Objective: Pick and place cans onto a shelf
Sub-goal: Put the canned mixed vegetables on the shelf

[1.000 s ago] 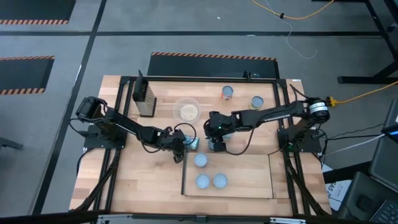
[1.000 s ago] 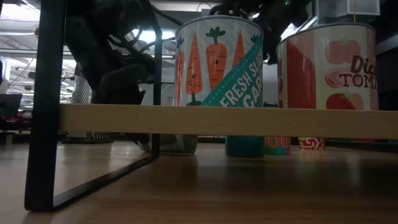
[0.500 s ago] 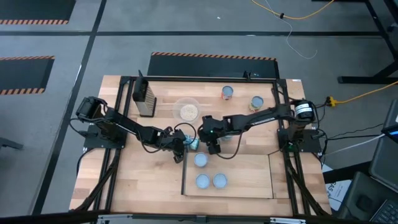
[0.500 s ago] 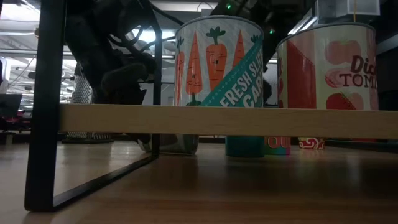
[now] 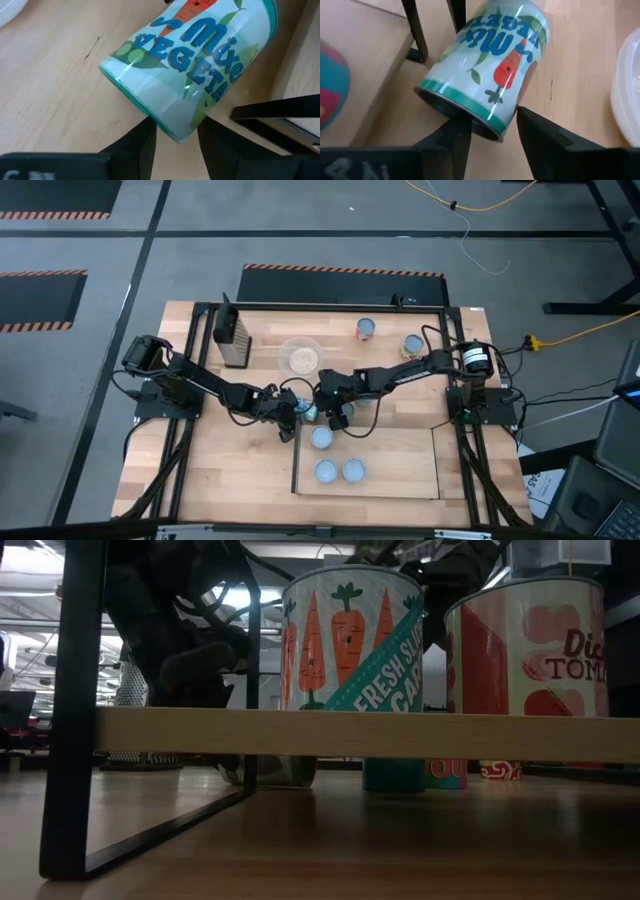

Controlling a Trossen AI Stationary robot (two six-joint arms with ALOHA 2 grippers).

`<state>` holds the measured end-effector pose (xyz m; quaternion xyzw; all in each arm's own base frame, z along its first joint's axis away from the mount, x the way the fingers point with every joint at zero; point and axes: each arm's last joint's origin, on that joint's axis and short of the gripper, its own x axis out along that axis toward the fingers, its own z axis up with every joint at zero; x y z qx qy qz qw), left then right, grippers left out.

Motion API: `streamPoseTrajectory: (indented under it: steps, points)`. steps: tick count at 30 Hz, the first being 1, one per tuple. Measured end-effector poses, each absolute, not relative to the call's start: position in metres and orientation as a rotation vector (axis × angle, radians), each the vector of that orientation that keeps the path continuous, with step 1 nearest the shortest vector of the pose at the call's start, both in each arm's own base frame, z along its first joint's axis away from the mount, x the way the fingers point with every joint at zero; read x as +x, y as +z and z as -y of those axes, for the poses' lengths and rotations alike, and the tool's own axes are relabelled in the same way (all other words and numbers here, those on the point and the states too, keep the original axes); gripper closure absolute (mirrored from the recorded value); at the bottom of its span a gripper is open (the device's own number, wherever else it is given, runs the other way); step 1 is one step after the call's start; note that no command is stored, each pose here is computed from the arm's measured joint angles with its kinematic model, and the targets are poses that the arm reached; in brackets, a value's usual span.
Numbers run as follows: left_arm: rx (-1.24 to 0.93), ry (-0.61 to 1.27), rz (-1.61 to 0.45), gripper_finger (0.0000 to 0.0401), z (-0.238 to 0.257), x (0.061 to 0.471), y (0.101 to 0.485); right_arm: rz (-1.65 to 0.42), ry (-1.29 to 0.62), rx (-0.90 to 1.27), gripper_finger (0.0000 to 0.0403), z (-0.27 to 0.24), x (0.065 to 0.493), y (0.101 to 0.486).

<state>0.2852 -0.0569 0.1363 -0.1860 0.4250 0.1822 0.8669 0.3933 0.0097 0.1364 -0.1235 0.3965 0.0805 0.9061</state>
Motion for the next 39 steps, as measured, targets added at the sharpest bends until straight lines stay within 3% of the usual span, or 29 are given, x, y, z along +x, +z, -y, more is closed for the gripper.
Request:
streamPoseTrajectory:
  steps: [13, 25, 39]
  points:
    - [-0.397, 0.367, -0.885, 0.0266, 0.058, 0.286, 0.137, -0.815, 0.154, -0.252, 0.0391, -0.008, 0.394, 0.137]
    - [-0.392, 0.378, -0.879, 0.0266, 0.057, 0.286, 0.137, -0.836, 0.146, -0.257, 0.0396, -0.009, 0.390, 0.142]
    - [-0.387, 0.390, -0.880, 0.0266, 0.056, 0.286, 0.137, -0.883, 0.091, -0.276, 0.0396, -0.002, 0.369, 0.182]
